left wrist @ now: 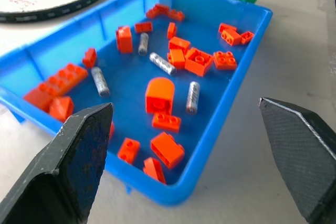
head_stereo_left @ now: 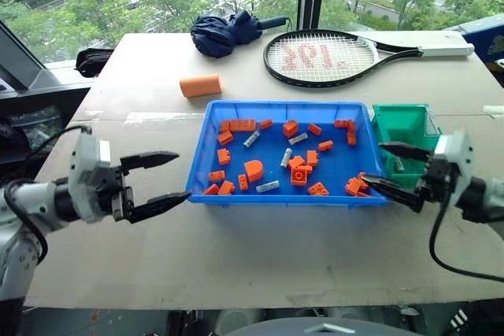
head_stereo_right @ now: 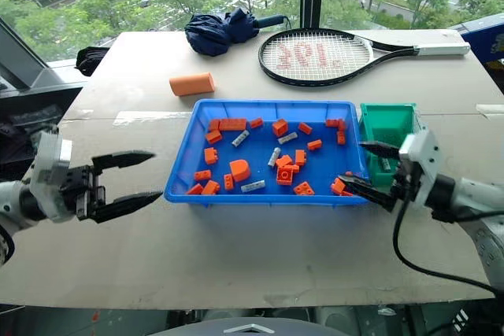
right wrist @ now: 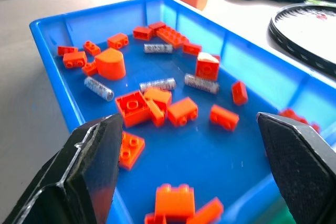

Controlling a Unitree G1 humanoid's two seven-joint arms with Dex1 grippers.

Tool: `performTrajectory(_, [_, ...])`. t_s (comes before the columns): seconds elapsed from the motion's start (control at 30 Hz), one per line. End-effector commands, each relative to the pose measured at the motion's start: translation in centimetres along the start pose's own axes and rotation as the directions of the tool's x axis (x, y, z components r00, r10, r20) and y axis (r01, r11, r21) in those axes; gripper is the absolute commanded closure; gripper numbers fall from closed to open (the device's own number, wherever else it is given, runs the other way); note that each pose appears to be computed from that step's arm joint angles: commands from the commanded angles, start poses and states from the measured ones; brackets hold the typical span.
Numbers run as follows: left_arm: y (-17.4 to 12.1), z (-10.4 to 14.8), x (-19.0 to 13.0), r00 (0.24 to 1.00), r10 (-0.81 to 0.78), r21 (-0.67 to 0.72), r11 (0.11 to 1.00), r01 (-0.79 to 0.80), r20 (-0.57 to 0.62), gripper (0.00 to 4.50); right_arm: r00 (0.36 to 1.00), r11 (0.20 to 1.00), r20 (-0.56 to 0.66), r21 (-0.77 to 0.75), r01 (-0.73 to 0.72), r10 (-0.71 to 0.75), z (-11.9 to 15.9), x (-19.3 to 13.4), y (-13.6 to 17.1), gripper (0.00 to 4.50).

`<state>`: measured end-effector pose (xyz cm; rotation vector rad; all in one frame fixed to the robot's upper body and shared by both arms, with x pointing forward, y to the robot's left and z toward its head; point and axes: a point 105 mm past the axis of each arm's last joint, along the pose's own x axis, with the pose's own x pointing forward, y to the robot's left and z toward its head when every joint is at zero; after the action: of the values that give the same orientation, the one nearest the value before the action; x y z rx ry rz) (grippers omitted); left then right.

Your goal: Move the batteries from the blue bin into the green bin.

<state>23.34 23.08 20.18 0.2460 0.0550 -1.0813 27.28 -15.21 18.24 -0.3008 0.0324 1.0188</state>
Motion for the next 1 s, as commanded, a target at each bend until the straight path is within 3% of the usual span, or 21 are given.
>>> performTrajectory(0.03, [-0.2,1.6,0.3,1.000,-0.026,0.049,0.998,0.025,0.008,0.00,0.992,0.996,-0.128,-0.078,-0.032,0.022,-0.4,2.4,-1.6,0.41])
performTrajectory(0.13, [-0.3,2.5,0.6,0.999,-0.035,0.056,0.998,0.035,0.008,0.00,0.982,0.994,-0.185,-0.095,-0.052,0.033,-0.1,5.3,-3.4,0.41])
performTrajectory(0.4, [-0.2,3.4,0.9,1.000,-0.019,0.077,0.997,0.019,0.005,0.00,0.947,0.978,-0.270,-0.057,-0.199,0.177,-1.4,12.4,-4.1,0.41])
performTrajectory(0.6, [-0.2,2.9,-0.3,0.999,0.028,0.064,0.998,-0.026,-0.029,0.00,0.939,0.955,-0.211,-0.059,-0.289,0.271,0.7,14.7,-2.7,0.41])
performTrajectory(1.0, [-0.2,2.2,-1.6,0.998,0.026,0.038,0.999,-0.024,-0.049,0.00,0.909,0.940,-0.267,-0.027,-0.341,0.322,0.0,15.8,-2.1,0.41])
